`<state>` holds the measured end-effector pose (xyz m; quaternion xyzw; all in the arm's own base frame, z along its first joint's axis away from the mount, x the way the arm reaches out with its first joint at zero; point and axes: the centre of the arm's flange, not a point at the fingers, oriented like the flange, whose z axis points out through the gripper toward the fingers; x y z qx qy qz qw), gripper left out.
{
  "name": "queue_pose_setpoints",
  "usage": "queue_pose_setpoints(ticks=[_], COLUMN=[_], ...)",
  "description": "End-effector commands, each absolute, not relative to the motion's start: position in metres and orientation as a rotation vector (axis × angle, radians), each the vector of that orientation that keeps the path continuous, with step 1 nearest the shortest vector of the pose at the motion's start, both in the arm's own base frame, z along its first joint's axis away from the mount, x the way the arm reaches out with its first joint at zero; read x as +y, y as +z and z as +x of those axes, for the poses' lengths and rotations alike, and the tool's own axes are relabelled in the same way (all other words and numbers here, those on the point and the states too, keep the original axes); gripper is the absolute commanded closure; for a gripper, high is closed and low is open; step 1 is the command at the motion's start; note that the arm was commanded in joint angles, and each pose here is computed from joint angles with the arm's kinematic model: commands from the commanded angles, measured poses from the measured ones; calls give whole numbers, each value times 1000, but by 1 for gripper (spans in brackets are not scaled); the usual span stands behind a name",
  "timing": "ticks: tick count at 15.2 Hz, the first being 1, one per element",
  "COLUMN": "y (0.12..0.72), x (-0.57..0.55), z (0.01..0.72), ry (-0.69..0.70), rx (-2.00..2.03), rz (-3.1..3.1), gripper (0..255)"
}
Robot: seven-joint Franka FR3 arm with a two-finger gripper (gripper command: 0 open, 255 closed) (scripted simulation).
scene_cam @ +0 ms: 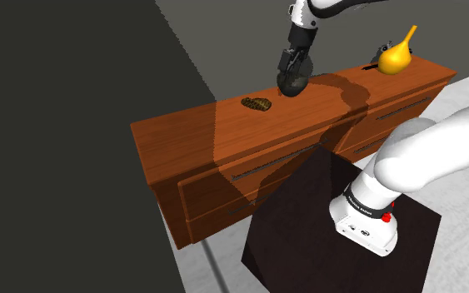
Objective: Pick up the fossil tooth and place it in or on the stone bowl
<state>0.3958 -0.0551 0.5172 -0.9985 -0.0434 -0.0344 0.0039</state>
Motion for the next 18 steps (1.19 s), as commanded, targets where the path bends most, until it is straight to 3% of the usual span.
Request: queue_pose_setpoints(ticks=[1,18], y=[504,384], x=[-72,-190], z=[411,559], ry=[-117,-165], rx=[-157,-323], rz=[-3126,-3087], gripper=[0,0])
